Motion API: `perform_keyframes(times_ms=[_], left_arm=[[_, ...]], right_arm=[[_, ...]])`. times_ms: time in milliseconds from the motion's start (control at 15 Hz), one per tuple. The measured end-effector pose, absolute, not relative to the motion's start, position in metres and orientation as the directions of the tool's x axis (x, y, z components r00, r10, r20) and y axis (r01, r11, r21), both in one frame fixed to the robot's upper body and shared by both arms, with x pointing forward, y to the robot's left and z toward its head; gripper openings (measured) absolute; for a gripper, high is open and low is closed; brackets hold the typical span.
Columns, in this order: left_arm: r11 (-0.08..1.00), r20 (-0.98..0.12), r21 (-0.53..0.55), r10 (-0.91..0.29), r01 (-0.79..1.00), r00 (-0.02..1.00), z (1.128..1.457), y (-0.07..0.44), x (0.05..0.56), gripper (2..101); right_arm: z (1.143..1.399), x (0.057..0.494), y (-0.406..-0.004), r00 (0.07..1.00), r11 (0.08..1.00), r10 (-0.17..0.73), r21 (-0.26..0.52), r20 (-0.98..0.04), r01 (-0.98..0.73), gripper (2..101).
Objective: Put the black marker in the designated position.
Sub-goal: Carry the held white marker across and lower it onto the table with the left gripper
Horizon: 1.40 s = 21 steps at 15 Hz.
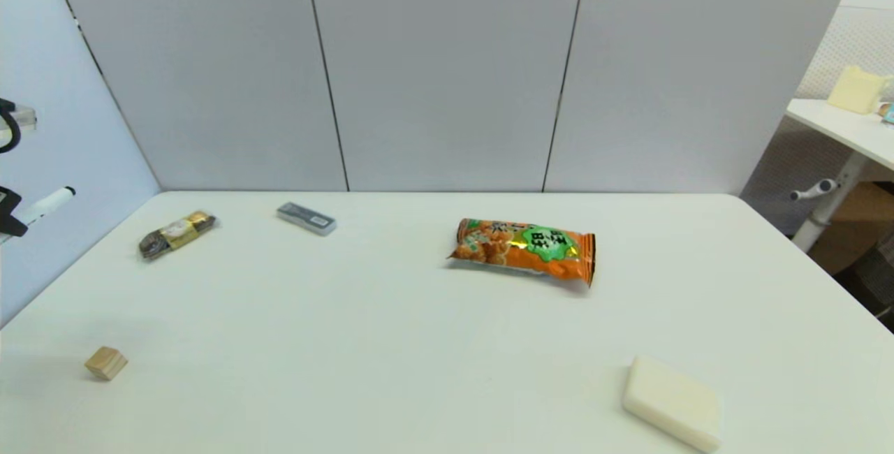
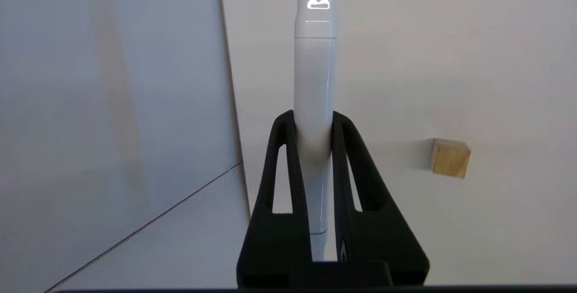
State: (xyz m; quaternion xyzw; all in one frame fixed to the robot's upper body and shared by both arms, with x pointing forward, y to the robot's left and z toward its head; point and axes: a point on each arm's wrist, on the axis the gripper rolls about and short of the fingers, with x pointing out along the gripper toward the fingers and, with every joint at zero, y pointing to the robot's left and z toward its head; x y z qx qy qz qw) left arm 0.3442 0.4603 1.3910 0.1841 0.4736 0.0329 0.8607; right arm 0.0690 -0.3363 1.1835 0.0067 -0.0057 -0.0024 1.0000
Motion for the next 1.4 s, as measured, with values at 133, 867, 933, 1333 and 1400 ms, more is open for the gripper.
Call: perform_keyframes(times_ms=[133, 867, 933, 1333, 1400], left_arm=[[0.942, -0.835, 0.302, 0.188, 0.146, 0.517, 1.377, 0.464, 0.335, 11.8], [0.949, -0.850, 0.286, 0.188, 0.132, 0.493, 1.293, 0.454, 0.304, 11.8], [0.952, -0.849, 0.283, 0.190, 0.120, 0.492, 1.287, 0.452, 0.301, 11.8], [0.976, -0.872, 0.215, 0.171, 0.046, 0.460, 1.271, 0.445, 0.289, 11.8], [0.976, -0.872, 0.214, 0.171, 0.043, 0.459, 1.270, 0.445, 0.289, 11.8]], right_arm=[[1.184, 0.069, -0.336, 1.000, 1.000, -0.005, 0.013, 0.012, 0.005, 97.4], [1.184, 0.069, -0.336, 1.000, 1.000, -0.005, 0.014, 0.012, 0.005, 97.4], [1.184, 0.069, -0.336, 1.000, 1.000, -0.005, 0.013, 0.012, 0.005, 97.4], [1.183, 0.069, -0.336, 1.000, 1.000, -0.005, 0.014, 0.011, 0.005, 97.4], [1.184, 0.069, -0.336, 1.000, 1.000, -0.005, 0.014, 0.012, 0.005, 97.4]])
